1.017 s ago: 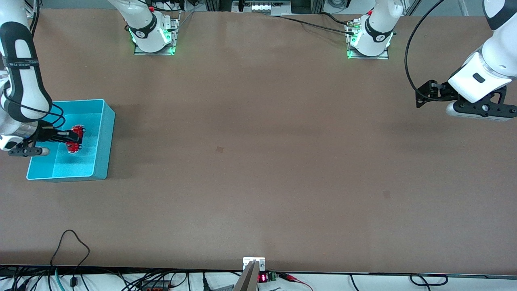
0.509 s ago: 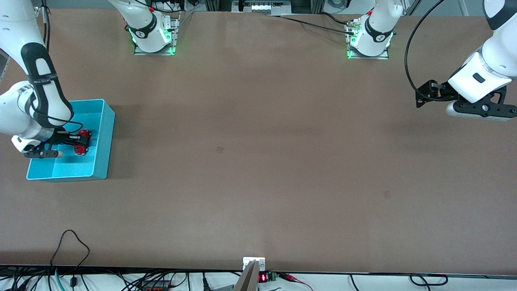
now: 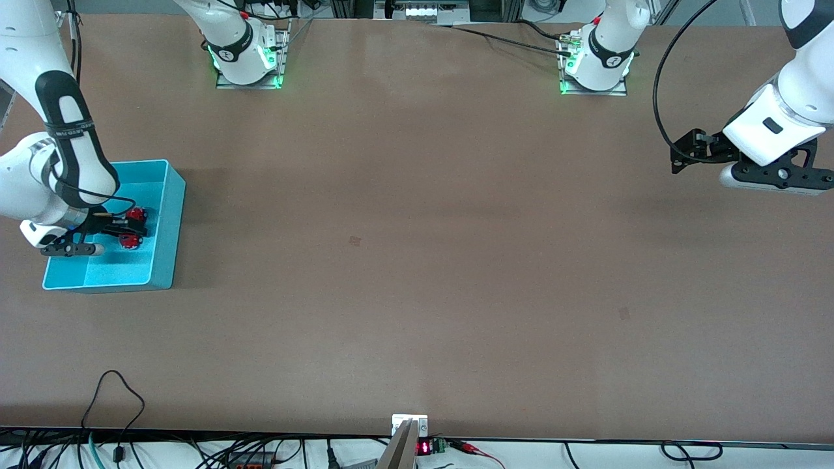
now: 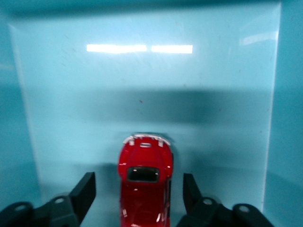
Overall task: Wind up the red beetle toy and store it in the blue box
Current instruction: 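Lower the red car into the box and open the right gripper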
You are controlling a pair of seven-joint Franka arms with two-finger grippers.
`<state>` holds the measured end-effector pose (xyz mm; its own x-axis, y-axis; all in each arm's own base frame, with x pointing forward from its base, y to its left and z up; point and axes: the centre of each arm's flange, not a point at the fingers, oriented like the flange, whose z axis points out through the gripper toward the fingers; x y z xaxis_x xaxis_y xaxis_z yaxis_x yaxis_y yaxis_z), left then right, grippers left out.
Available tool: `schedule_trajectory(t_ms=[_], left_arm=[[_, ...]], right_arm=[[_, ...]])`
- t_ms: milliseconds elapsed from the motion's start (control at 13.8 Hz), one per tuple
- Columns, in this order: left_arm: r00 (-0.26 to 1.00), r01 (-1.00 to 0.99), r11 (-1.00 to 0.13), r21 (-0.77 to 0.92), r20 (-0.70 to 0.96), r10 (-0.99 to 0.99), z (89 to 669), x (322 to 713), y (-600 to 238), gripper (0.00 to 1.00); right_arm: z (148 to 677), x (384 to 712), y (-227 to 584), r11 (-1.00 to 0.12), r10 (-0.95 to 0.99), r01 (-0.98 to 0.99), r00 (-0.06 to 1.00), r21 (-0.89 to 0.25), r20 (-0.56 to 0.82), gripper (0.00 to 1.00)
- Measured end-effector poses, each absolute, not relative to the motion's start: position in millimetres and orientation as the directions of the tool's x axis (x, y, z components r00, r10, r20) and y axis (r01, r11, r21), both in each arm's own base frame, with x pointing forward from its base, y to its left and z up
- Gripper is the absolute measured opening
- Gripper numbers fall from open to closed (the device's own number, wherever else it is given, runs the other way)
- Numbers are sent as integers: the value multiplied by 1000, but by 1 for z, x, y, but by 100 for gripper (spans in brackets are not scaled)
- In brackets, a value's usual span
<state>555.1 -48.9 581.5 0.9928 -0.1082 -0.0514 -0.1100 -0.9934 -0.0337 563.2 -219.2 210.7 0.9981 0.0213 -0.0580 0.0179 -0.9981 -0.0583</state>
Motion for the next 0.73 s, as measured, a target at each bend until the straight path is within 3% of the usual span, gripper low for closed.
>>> schedule_trajectory(t_ms=[145,363,726], left_arm=[[993,-108,-994,-34,-51,-106,581,555,-48,100],[993,-104,-994,-34,-51,-102,581,555,-46,100],[993,-104,-994,-34,-51,-102,581,555,-45,100]], right_arm=[[263,587,-200,-997,22,19,999,-81,-34,100],[349,619,-163,-991,81,83,996,-101,22,100],[438,648,-87,-981,160,166,985,-98,62,100]])
